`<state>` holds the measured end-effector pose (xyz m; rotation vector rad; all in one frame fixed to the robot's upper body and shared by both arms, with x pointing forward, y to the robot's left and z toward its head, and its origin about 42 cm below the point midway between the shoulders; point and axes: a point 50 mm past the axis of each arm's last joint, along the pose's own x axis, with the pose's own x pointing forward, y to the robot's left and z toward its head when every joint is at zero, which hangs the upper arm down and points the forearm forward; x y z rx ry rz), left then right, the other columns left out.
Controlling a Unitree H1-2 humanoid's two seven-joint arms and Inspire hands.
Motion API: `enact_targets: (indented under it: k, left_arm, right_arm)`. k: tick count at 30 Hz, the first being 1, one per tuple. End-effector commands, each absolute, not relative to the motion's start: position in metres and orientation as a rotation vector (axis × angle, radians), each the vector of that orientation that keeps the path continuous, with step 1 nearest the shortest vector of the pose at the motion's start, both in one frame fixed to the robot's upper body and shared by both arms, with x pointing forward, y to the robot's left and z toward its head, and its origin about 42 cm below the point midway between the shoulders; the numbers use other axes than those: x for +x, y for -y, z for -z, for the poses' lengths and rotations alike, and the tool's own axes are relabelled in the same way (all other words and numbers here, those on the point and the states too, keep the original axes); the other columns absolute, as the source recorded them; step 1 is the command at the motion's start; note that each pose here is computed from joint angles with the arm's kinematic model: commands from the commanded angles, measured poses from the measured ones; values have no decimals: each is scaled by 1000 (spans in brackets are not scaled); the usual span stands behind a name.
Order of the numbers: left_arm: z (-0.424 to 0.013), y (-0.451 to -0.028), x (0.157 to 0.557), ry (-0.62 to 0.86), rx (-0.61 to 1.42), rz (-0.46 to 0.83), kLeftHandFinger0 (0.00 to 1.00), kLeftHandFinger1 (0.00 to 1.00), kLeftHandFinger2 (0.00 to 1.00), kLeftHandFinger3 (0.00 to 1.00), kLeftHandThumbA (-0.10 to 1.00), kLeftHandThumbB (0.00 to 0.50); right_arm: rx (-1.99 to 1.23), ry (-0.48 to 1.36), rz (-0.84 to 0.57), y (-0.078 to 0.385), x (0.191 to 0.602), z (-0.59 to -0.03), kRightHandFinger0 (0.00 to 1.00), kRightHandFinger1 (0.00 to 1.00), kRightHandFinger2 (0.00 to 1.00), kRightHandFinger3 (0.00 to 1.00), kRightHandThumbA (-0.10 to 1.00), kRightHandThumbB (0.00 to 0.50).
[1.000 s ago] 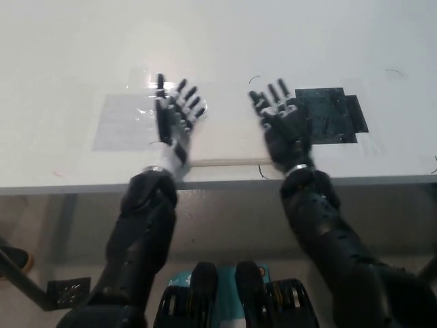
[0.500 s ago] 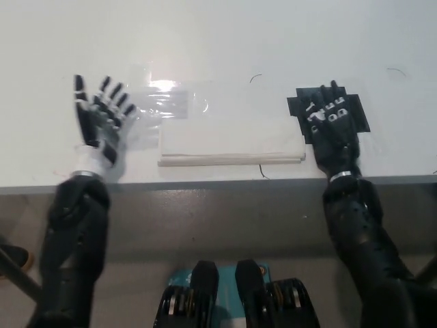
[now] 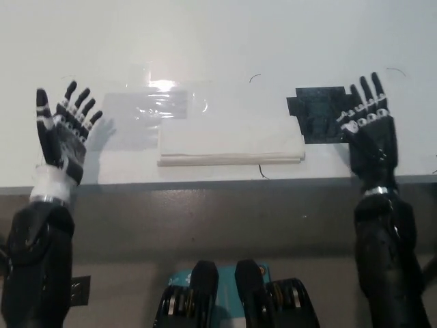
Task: A stack of napkins is kept in the middle of the table close to the robot and the robot places both its hands sideways on the stack. Then it moves its hands away from each other while pressing down on the napkins to make them smooth
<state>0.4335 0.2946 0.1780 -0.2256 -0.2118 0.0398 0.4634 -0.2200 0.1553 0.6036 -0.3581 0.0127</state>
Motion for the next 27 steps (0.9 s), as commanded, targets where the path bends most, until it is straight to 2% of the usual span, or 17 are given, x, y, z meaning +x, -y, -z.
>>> enact_targets:
  k: [1, 2, 4, 7, 11, 12, 14, 15, 19, 22, 25, 27]
  left_arm:
    - [-265, -270, 354, 562, 62, 172, 1000, 1000, 1000, 1000, 1000, 249]
    - [-263, -268, 340, 582, 79, 175, 1000, 1000, 1000, 1000, 1000, 253]
    - [-258, -265, 310, 631, 112, 168, 1000, 1000, 1000, 1000, 1000, 276]
    - [-249, -262, 277, 638, 112, 166, 1000, 1000, 1000, 1000, 1000, 312]
    - [-220, -270, 238, 631, 116, 131, 1000, 1000, 1000, 1000, 1000, 280]
    - [-213, -271, 231, 618, 110, 117, 1000, 1000, 1000, 1000, 1000, 289]
    - [-200, -273, 222, 576, 100, 98, 1000, 1000, 1000, 1000, 1000, 318]
    - [-193, -273, 220, 544, 97, 90, 1000, 1000, 1000, 1000, 1000, 324]
    - [-166, -275, 220, 448, 64, 93, 1000, 1000, 1000, 1000, 1000, 249]
    - [-145, -276, 229, 385, 77, 99, 1000, 1000, 1000, 1000, 1000, 266]
    - [-134, -275, 239, 352, 81, 98, 1000, 1000, 1000, 1000, 1000, 242]
    - [-127, -276, 242, 336, 83, 97, 1000, 1000, 1000, 1000, 1000, 228]
  right_arm:
    - [181, 824, -181, 202, 380, -291, 1000, 1000, 1000, 1000, 1000, 253]
    - [173, 828, -194, 203, 368, -287, 1000, 1000, 1000, 1000, 1000, 244]
    - [185, 814, -202, 205, 345, -273, 1000, 1000, 1000, 1000, 1000, 269]
    - [197, 794, -211, 208, 318, -255, 1000, 1000, 1000, 1000, 1000, 277]
    - [196, 730, -229, 206, 288, -226, 1000, 1000, 1000, 1000, 1000, 281]
    - [202, 695, -223, 205, 281, -219, 1000, 1000, 1000, 1000, 1000, 306]
    - [214, 675, -226, 206, 272, -205, 1000, 1000, 1000, 1000, 1000, 275]
    - [216, 661, -227, 207, 269, -198, 1000, 1000, 1000, 1000, 1000, 270]
    - [205, 559, -185, 211, 262, -179, 1000, 1000, 1000, 1000, 1000, 307]
    - [203, 511, -167, 212, 261, -161, 1000, 1000, 1000, 1000, 1000, 268]
    - [174, 480, -137, 211, 267, -148, 1000, 1000, 1000, 1000, 1000, 262]
    - [161, 470, -126, 212, 272, -138, 1000, 1000, 1000, 1000, 1000, 240]
